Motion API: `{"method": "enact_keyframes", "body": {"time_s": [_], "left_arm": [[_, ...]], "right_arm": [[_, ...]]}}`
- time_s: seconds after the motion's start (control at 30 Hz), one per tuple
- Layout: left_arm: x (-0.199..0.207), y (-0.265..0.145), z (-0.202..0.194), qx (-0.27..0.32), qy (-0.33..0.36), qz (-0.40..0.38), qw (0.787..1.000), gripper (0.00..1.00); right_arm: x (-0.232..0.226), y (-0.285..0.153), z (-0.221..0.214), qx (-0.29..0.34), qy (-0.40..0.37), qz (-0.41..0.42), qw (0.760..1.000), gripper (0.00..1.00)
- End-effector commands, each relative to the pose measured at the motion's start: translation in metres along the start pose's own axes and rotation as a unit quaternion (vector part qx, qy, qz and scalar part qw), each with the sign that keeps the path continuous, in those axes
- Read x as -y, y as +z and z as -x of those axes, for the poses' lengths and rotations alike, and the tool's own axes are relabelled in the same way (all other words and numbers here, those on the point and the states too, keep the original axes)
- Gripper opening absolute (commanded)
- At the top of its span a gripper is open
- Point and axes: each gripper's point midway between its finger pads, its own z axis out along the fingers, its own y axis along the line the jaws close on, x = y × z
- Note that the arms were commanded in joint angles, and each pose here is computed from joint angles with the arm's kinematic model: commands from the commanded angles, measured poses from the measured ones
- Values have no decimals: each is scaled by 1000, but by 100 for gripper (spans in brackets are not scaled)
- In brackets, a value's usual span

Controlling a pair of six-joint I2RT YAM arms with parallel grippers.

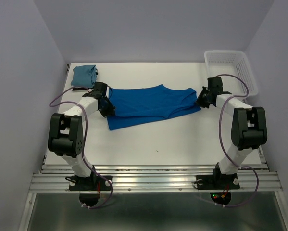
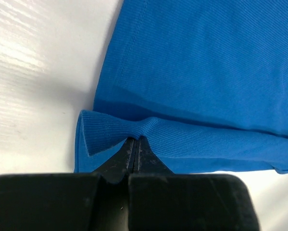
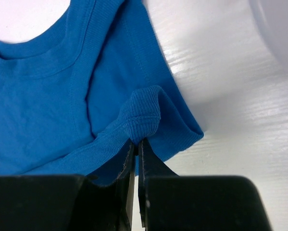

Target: Fold and stack the tank tops

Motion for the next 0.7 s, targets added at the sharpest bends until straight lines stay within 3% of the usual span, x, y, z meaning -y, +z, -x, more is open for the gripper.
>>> {"method": "enact_keyframes", "body": {"time_s": [0.0,0.23,0.27,0.3,0.33,0.43,0.47,0.5,0.53,0.57,0.67], "left_arm": [[10,-5,32,46,10,-5,999,0],[14,8,41,44,20,3,999,1],[14,10,42,44,20,5,999,7],[12,13,42,43,20,10,999,26],[12,13,42,42,23,10,999,37],[14,12,45,45,25,10,999,60],[17,8,49,51,25,6,998,64],[19,4,50,55,25,3,998,68],[22,1,52,60,25,-3,998,76],[25,-7,54,68,24,-12,997,94],[27,-19,52,78,24,-22,996,99]], "right_arm": [[-12,7,41,63,-8,9,998,1],[-14,16,44,64,-13,13,998,1],[-14,16,45,64,-21,14,998,3],[-17,17,45,60,-26,20,998,9],[-19,16,46,60,-33,26,997,13],[-32,13,48,53,-64,59,995,39],[-38,11,49,52,-78,72,993,53],[-46,4,49,48,-83,94,991,59],[-51,0,50,51,-87,107,989,62],[-61,-5,45,50,-103,122,986,68],[-80,-23,31,47,-137,150,978,100]]}}
